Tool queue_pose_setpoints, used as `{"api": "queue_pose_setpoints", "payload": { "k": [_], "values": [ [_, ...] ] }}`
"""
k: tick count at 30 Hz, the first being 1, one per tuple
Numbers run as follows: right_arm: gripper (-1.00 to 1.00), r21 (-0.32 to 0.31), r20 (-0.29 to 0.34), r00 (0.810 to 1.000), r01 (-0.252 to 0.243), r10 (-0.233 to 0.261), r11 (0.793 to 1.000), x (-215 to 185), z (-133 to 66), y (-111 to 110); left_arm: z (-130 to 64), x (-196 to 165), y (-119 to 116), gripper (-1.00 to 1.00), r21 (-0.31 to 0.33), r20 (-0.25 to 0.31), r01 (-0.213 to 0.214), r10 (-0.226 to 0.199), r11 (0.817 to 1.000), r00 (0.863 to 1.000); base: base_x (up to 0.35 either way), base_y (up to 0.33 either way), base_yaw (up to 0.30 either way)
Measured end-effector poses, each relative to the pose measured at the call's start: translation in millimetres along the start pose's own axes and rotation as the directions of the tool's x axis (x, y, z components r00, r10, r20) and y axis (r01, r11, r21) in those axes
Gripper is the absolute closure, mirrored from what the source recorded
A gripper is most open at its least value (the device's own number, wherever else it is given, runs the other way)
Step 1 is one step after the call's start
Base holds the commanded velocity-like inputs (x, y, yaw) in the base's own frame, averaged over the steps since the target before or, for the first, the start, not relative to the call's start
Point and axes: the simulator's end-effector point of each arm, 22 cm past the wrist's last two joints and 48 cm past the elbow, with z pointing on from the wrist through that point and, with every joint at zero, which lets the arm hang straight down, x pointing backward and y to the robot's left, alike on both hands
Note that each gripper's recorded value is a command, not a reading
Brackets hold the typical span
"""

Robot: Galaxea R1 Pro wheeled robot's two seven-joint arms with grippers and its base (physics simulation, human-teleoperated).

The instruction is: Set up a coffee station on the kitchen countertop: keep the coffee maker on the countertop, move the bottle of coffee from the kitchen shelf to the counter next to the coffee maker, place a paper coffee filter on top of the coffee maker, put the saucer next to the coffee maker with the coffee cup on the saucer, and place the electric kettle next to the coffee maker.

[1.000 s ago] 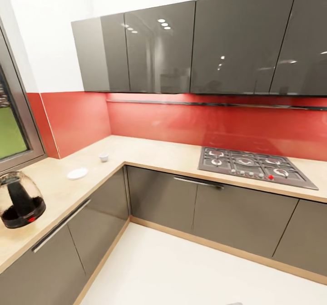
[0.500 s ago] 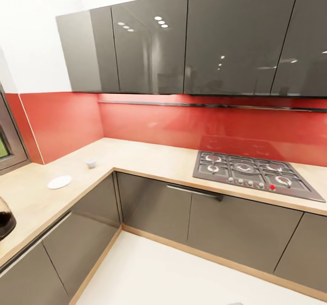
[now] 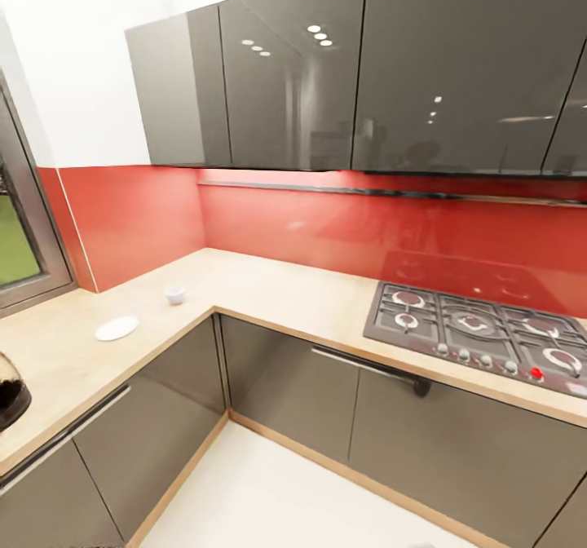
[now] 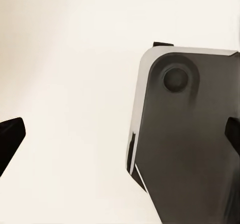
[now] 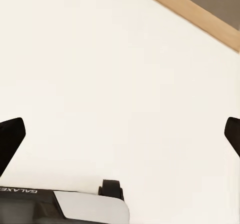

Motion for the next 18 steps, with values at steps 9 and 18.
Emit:
{"api": "queue_pose_setpoints", "payload": {
  "k": [9, 18],
  "values": [
    [-1.00, 0.000, 0.000, 1.000, 0.000, 0.000, 1.000, 0.0, 0.0, 0.0, 0.0, 0.1, 0.2, -1.00, 0.000, 0.001, -0.001, 0.001, 1.000, 1.000, 0.181, -0.139, 0.278],
    [-1.00, 0.000, 0.000, 1.000, 0.000, 0.000, 1.000, 0.0, 0.1, 0.1, -0.1, 0.2, -0.9, -1.00, 0.001, 0.001, 0.000, 0.000, 1.000, 1.000, 0.144, -0.058, 0.278]
  ]
}}
